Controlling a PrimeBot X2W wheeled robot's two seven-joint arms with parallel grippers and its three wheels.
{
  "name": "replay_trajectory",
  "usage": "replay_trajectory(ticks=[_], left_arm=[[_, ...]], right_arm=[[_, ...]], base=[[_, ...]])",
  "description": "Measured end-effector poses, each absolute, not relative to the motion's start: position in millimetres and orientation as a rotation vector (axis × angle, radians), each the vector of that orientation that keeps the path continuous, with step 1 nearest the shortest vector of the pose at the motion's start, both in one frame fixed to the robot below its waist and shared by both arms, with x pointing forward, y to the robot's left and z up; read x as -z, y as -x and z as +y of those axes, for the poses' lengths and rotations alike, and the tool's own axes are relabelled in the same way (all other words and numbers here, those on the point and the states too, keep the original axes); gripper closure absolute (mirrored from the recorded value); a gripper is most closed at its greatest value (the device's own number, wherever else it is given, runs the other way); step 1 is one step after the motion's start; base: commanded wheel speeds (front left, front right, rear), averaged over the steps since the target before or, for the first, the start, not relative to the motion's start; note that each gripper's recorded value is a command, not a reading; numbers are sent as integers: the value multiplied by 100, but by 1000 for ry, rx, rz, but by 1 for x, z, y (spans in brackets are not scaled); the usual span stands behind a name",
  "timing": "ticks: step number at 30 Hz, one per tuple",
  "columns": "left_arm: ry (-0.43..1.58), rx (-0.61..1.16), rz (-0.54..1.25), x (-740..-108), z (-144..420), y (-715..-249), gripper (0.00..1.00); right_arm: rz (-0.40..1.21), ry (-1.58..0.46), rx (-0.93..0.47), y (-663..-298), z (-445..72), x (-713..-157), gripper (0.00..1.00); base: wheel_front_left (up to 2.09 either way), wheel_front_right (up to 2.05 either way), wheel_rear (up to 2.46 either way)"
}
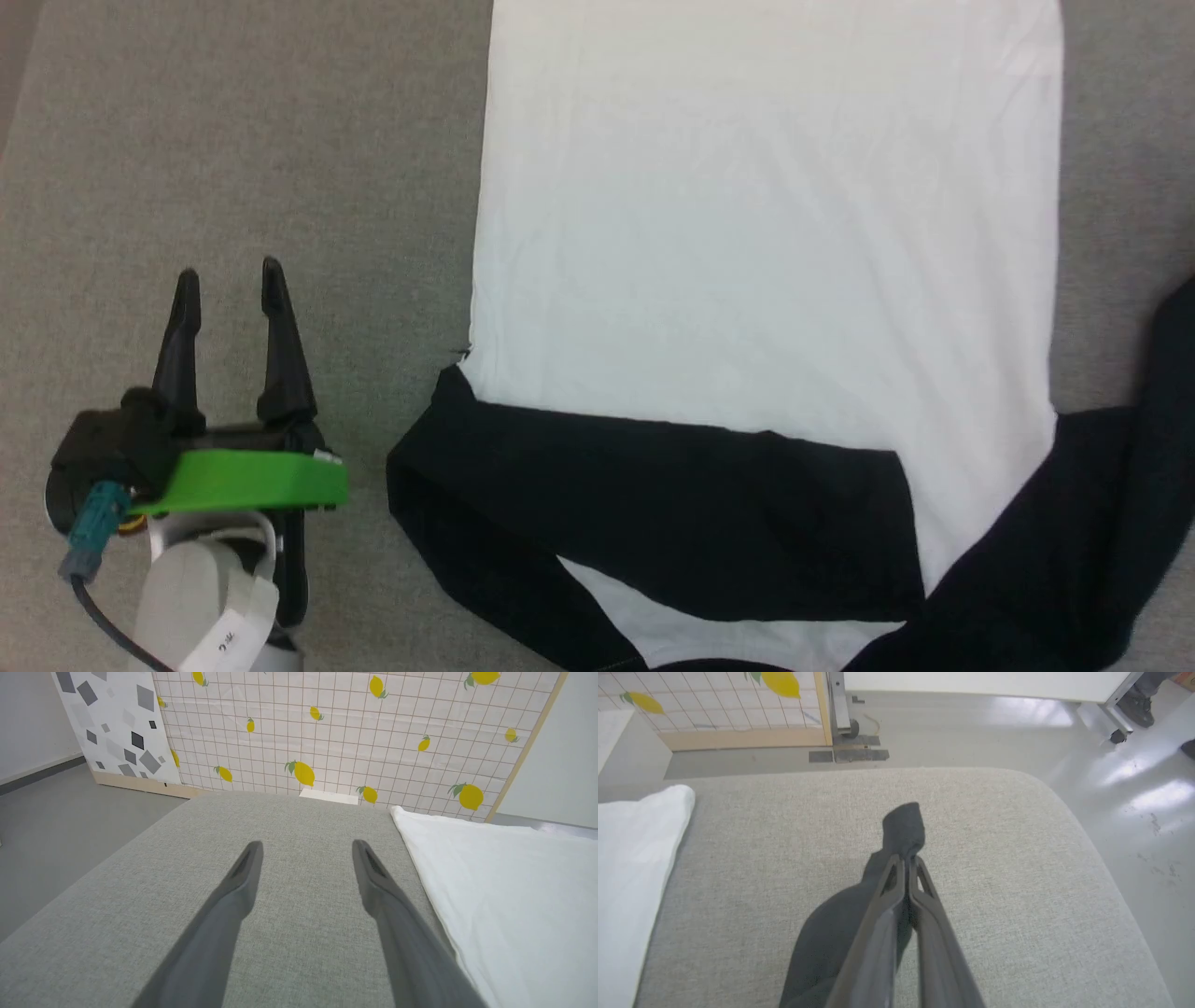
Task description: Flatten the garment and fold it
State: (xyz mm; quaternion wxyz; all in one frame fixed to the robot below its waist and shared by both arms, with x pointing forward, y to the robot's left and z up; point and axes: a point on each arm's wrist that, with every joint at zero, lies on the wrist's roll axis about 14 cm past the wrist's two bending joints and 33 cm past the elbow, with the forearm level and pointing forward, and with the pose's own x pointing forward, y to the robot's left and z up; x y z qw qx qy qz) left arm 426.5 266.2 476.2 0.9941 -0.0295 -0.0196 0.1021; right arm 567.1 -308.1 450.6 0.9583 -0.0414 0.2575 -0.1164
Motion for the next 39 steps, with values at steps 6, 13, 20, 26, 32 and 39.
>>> replay_trajectory(ticks=[6,13,20,26,32,39], left_arm=[[77,-205,-64,-490,265,-406,0],[96,-181,-126,-514,256,-389,0],[109,-155,-160,-526,248,-381,0],[112,-142,-171,-530,244,-381,0],[112,-145,-158,-526,246,-379,0],[111,-154,-125,-515,249,-377,0]], right_arm=[[382,121,246,-519,-310,-500,100],[211,103,176,-459,-270,-561,100],[119,79,-66,-430,-182,-591,100],[147,94,-400,-410,-72,-578,100],[238,121,-704,-383,22,-540,100],[413,185,-887,-358,70,-474,100]], base=[[0,0,0],[0,0,0],[0,0,0],[0,0,0],[0,0,0],[0,0,0]])
